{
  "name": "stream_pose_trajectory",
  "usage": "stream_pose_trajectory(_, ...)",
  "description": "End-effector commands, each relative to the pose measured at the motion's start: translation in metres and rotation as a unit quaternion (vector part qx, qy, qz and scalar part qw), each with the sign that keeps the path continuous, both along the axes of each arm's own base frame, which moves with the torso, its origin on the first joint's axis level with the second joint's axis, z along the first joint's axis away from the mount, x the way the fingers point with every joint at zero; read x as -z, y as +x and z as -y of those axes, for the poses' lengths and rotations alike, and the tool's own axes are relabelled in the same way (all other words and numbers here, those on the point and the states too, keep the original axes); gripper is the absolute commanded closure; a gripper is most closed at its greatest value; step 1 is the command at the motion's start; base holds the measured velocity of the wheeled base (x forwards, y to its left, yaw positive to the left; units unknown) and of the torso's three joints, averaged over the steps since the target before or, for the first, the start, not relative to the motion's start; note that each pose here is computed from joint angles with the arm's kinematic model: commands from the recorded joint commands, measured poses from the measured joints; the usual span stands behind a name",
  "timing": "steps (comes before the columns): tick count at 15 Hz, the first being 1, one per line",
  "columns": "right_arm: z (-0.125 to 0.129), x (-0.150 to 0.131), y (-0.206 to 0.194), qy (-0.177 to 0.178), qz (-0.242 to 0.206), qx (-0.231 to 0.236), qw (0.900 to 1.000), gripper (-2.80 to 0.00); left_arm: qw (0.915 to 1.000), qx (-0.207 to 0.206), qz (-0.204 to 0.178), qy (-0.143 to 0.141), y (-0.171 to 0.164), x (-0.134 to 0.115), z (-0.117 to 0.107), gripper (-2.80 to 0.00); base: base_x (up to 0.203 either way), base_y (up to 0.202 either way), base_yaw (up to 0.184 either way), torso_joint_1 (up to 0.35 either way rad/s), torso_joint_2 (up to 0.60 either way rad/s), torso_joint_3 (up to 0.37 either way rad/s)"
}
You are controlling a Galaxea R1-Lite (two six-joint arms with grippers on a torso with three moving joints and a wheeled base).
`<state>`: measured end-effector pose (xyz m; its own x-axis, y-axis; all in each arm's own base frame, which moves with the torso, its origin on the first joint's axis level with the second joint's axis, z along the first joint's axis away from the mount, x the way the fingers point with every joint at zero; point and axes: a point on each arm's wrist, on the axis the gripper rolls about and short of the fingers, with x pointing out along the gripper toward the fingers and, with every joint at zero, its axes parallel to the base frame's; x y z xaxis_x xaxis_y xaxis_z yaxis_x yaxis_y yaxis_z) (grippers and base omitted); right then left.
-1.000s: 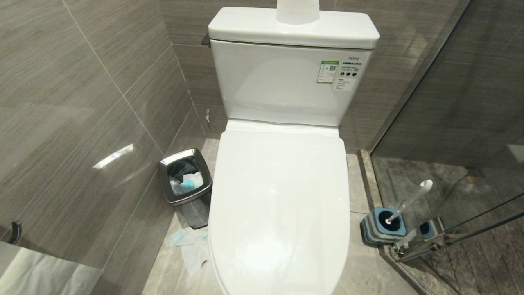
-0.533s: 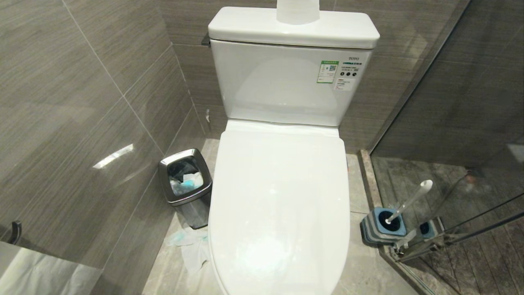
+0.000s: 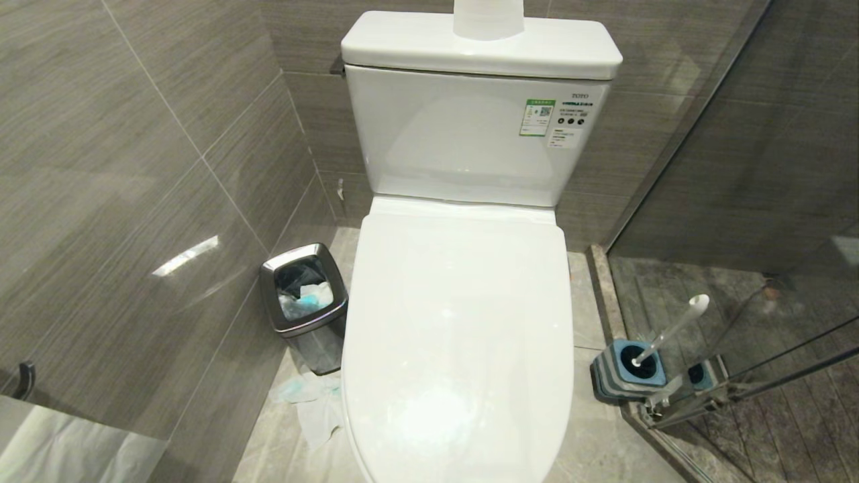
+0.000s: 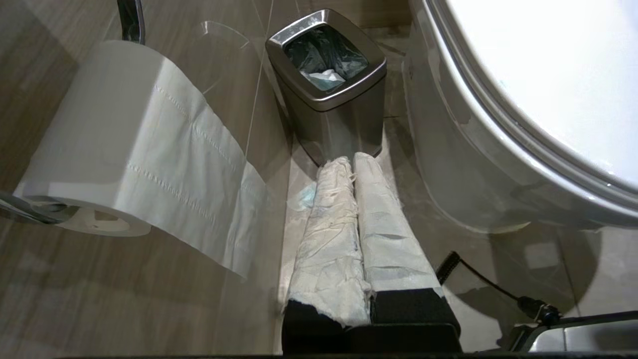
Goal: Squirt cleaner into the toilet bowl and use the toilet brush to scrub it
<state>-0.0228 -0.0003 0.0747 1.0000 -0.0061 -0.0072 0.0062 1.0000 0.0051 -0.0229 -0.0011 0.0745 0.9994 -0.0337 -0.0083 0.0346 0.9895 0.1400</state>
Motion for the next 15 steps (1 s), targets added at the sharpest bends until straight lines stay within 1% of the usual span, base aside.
stream_pose_trajectory(1,0.0,0.0004,0.0001,0.0,-0.001,0.0,1.0,0.0,1.0,-0.002,-0.002,-0.007,0.0003,0.0004,-0.0001,0.0,0.0,0.0,0.0,0.0,0.0,0.0)
stream_pose_trajectory(6,0.0,0.0004,0.0001,0.0,-0.001,0.0,1.0,0.0,0.9999,-0.002,-0.002,-0.01,0.0002,0.0,-0.0001,0.0,0.0,0.0,0.0,0.0,0.0,0.0)
stream_pose_trajectory(10,0.0,0.0,0.0,0.001,0.0,0.0,1.0,0.0,1.0,-0.005,-0.001,-0.005,0.0002,0.0,-0.0002,0.0,0.0,0.0,0.0,0.0,0.0,0.0)
stream_pose_trajectory(13,0.0,0.0003,0.0001,0.0,-0.001,0.0,1.0,0.0,0.9998,-0.006,-0.002,-0.019,0.0002,0.0004,-0.0002,0.0,0.0,0.0,0.0,0.0,0.0,0.0)
stream_pose_trajectory(15,0.0,0.0004,0.0001,0.0,-0.001,0.0,1.0,0.0,0.9993,-0.007,-0.003,-0.035,0.0003,0.0004,-0.0003,0.0,0.0,0.0,0.0,0.0,0.0,0.0)
